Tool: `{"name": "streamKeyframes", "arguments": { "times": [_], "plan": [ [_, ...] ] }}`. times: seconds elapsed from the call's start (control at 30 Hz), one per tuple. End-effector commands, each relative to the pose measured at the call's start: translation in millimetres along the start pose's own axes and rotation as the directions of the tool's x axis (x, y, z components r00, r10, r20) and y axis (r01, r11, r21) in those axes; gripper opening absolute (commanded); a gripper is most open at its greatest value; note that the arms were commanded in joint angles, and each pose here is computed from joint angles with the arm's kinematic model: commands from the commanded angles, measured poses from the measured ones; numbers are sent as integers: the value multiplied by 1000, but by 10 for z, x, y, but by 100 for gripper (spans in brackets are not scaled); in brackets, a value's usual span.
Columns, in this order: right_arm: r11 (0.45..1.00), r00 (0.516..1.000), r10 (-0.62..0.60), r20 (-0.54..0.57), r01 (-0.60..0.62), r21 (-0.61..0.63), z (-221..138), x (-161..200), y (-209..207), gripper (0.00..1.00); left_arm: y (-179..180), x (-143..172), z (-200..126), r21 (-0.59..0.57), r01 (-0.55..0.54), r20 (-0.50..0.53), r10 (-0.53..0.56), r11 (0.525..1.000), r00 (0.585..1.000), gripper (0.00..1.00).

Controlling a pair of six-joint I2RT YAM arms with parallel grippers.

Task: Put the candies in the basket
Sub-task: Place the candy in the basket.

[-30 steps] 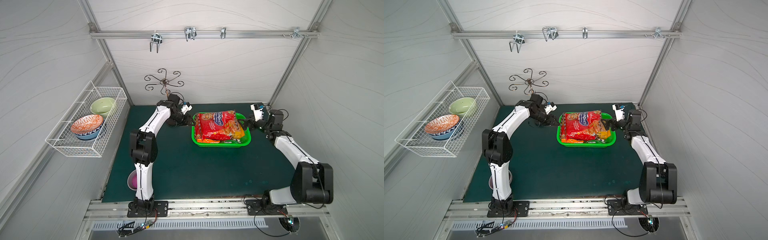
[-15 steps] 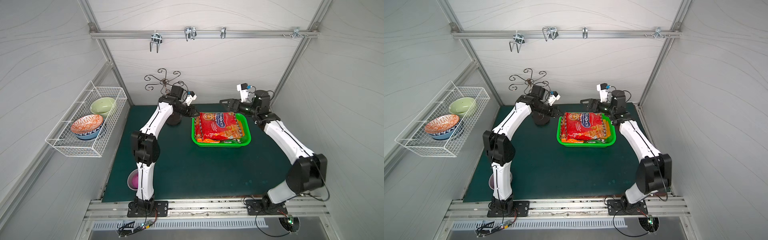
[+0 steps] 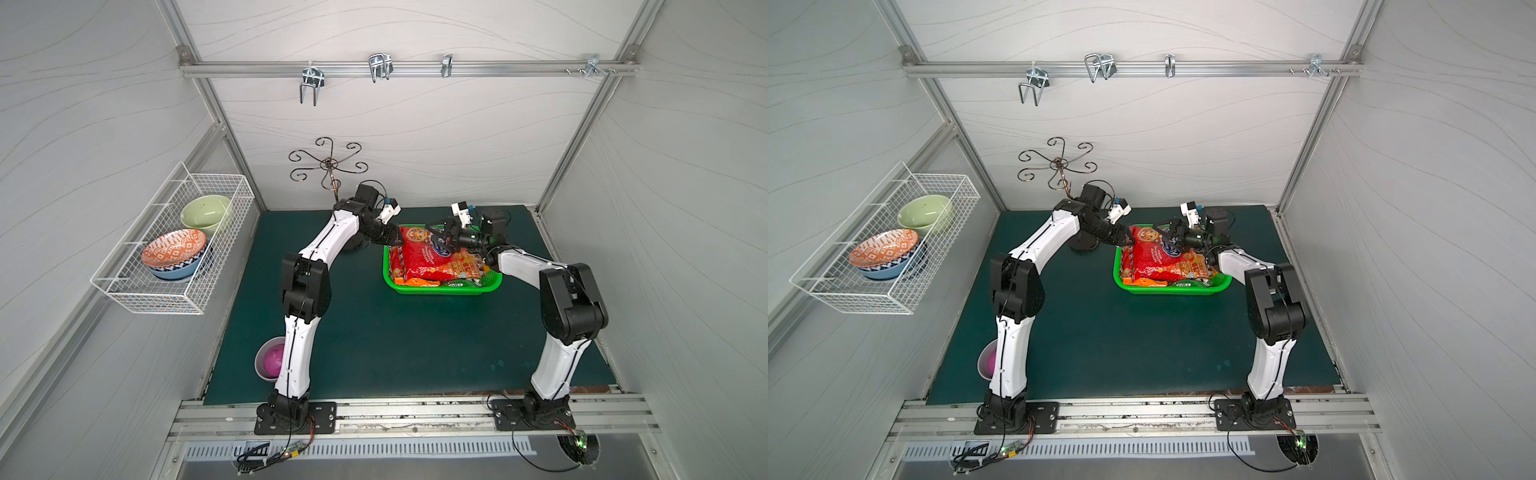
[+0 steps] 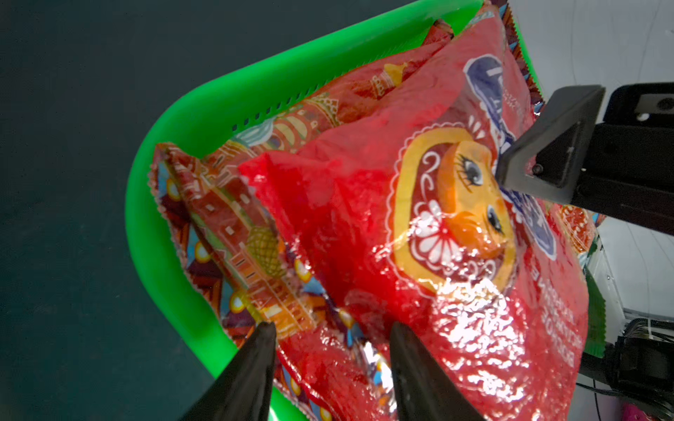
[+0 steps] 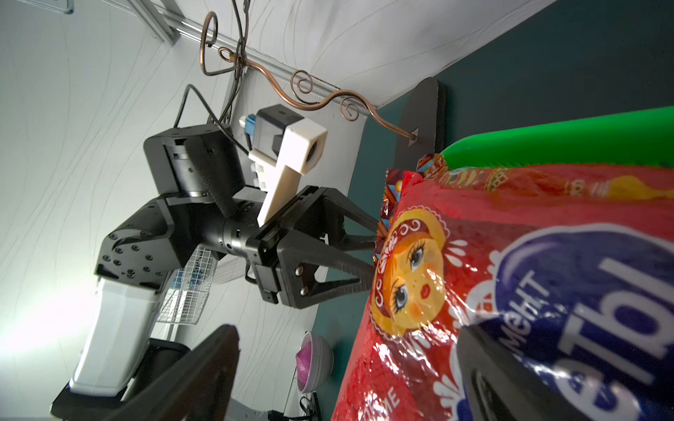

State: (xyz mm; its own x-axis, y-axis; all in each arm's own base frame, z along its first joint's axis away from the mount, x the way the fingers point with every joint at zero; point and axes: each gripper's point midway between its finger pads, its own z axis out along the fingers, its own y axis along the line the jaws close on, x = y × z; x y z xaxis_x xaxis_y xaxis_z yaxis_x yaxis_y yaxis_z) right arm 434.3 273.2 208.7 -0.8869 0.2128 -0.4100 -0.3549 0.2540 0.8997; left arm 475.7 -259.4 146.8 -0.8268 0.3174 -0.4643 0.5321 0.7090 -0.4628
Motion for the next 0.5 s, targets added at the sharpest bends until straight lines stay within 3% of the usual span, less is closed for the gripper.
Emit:
{"name": "streamKeyframes", "arguments": {
  "times": [0.0,0.23,0.33,0.47],
  "plan": [
    [987,984,158,-83,-157,18,2,308,-302,97,59,-101,70,-19,-37,19,37,999,999,54],
    [995,993,101,-52,-102,-3,-209,43,34,99,99,-105,68,-42,-47,13,48,998,999,53],
    [998,998,64,-12,-64,13,-432,-126,178,99,0,-169,-150,-31,-52,63,54,998,997,50],
    [994,994,-92,51,89,66,-812,-279,443,99,-176,-201,-506,-65,-114,144,123,991,982,52]
  ]
}}
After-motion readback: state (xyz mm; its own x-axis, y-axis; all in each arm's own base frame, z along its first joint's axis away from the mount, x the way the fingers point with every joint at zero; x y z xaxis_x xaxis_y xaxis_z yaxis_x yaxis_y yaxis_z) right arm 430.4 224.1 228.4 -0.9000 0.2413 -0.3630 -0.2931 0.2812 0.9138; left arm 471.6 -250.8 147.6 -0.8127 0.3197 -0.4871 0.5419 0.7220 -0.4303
